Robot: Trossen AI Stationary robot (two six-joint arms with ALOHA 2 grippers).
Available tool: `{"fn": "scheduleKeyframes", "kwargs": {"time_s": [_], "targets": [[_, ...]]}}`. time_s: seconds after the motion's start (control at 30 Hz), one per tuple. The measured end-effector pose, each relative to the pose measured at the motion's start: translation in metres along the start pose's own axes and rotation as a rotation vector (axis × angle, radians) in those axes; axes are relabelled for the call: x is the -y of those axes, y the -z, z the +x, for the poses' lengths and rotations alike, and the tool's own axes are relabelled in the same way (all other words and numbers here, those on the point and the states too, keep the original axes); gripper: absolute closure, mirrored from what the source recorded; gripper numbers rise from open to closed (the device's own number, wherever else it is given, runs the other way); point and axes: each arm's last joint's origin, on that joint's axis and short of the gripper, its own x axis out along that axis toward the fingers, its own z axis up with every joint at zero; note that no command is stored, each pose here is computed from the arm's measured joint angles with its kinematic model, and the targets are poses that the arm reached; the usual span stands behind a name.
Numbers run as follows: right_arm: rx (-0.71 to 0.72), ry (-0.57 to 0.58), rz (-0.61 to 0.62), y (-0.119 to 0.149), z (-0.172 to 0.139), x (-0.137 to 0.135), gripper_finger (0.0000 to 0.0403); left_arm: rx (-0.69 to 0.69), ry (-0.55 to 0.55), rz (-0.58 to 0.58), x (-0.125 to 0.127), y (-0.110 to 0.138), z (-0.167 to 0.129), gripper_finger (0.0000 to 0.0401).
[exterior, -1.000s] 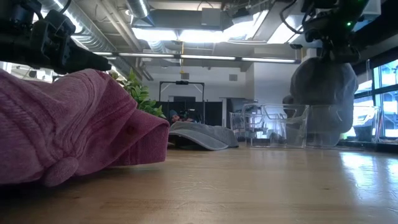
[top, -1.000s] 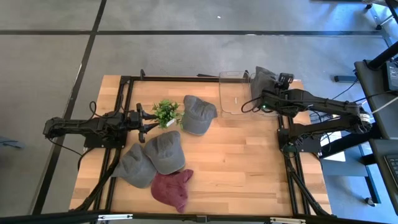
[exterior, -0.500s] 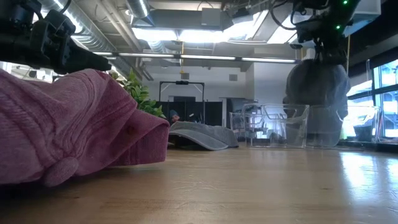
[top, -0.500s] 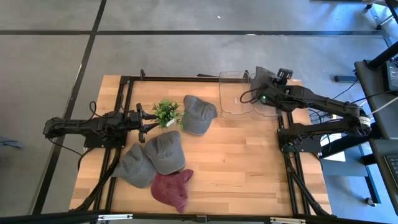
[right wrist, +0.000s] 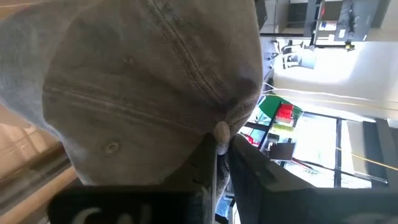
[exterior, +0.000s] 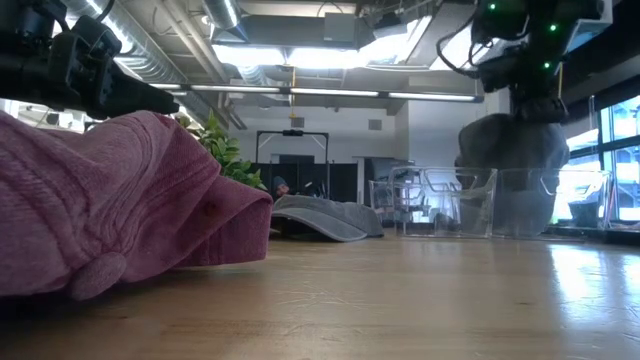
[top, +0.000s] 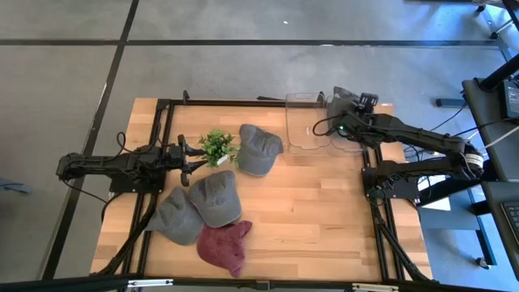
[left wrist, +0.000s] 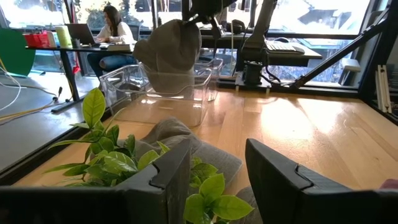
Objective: Pick & Place hat
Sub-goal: Put the gray cap into the right transparent bin
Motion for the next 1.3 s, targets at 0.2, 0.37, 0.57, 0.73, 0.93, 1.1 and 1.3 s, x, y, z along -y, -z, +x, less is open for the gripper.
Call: {"fn": "scheduleKeyframes", "kwargs": {"time_s": [0.2,0.37,0.57,0.73,0.93,1.1,1.3], "targets": [[-0.007,0.002,-0.010,0.000,0.003,-0.006,0.0351,0.000,0.000,0.000,0.000,0.000,0.000,0.0253],[-0.006,0.016,-0.013,0.000,0.003,-0.005,0.0321,0.000,0.000,0.000,0.000,0.000,0.000,0.0253],[-0.023,0.050,-0.025,0.000,0.003,-0.004,0.0259,0.000,0.000,0.000,0.000,0.000,0.000,0.0253],[-0.055,0.118,-0.027,0.001,0.003,-0.002,0.0209,-0.001,0.000,0.000,0.000,0.000,0.000,0.0253],[-0.040,0.160,0.037,-0.002,-0.008,0.019,0.0193,0.000,0.000,-0.001,0.000,0.000,0.000,0.0253],[0.059,0.138,0.211,-0.006,-0.029,0.057,0.0198,-0.001,0.000,-0.004,0.000,0.000,0.000,0.0253],[0.331,-0.134,0.493,-0.007,-0.058,0.098,0.0201,-0.001,0.000,-0.030,0.000,0.000,0.000,0.0253]]}}
